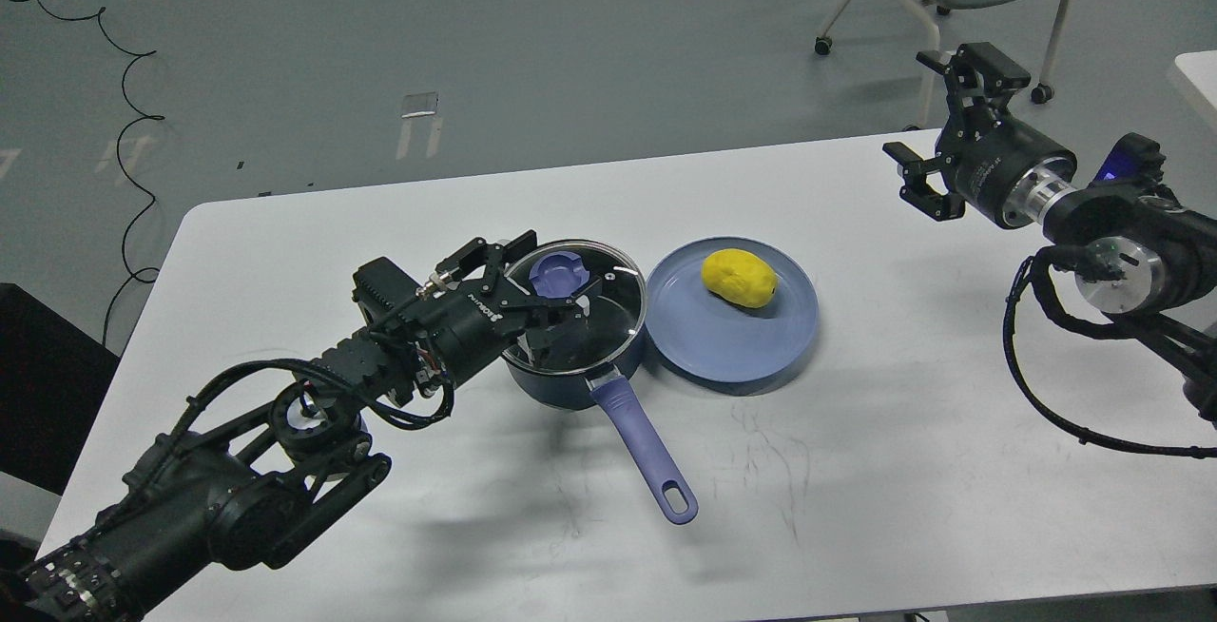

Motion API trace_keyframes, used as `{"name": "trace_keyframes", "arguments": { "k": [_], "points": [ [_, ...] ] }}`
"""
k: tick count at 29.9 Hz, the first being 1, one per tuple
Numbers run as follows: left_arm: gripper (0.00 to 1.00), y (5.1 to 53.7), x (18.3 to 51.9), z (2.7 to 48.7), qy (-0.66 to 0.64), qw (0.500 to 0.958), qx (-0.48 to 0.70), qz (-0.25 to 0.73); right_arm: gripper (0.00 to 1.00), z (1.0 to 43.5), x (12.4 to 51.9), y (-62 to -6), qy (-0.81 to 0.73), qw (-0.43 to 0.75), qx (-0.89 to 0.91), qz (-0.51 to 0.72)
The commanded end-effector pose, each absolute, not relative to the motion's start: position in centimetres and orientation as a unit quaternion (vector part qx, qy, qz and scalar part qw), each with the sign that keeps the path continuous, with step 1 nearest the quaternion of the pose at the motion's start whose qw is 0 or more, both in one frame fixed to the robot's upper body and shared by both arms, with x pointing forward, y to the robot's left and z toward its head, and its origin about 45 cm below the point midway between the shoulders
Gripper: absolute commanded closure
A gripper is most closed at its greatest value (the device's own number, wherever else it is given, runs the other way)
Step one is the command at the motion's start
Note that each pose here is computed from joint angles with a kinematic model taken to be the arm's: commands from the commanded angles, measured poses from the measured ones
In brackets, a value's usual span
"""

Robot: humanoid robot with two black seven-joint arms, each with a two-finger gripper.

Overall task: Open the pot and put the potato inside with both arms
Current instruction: 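Lower the left gripper onto the blue knob of the lid, then close the left gripper on the lid knob and lift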

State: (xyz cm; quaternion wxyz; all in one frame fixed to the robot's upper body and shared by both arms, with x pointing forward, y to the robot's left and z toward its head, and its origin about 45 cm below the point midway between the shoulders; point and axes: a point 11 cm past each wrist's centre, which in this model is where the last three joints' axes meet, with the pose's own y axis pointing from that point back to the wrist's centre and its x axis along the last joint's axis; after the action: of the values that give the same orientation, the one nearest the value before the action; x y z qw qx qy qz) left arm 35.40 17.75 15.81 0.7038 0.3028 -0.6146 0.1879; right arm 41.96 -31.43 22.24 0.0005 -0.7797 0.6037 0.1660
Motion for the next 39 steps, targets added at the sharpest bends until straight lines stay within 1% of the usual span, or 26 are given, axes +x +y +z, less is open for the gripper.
{"name": "trace_keyframes", "arguments": {
  "k": [1, 13, 19, 28, 34, 36, 39],
  "points": [
    [0.02, 17.5, 35.0, 15.6, -0.619, 0.704, 0.296, 0.182, 0.0, 22.0, 41.9, -31.6, 0.606, -0.002, -0.778, 0.167],
    [0.02, 17.7, 35.4, 15.8, -0.622, 0.7, 0.298, 0.186, 0.0, 22.0, 42.0, -31.8, 0.608, -0.002, -0.776, 0.167],
    [0.02, 17.6, 35.8, 16.7, -0.637, 0.689, 0.286, 0.196, 0.0, 21.9, 42.0, -32.0, 0.61, -0.003, -0.775, 0.167],
    [0.02, 18.6, 36.1, 15.7, -0.629, 0.688, 0.305, 0.195, 0.0, 21.8, 42.0, -32.0, 0.61, -0.002, -0.774, 0.167],
    [0.02, 18.8, 37.2, 16.3, -0.637, 0.678, 0.31, 0.196, 0.0, 21.9, 42.0, -32.0, 0.611, -0.003, -0.774, 0.167],
    [0.02, 18.8, 37.1, 16.3, -0.637, 0.678, 0.31, 0.195, 0.0, 21.8, 42.0, -32.0, 0.611, -0.003, -0.774, 0.168],
    [0.02, 17.8, 35.7, 15.2, -0.642, 0.692, 0.291, 0.155, 0.0, 21.7, 42.0, -32.2, 0.613, -0.004, -0.772, 0.168]
  ]
}}
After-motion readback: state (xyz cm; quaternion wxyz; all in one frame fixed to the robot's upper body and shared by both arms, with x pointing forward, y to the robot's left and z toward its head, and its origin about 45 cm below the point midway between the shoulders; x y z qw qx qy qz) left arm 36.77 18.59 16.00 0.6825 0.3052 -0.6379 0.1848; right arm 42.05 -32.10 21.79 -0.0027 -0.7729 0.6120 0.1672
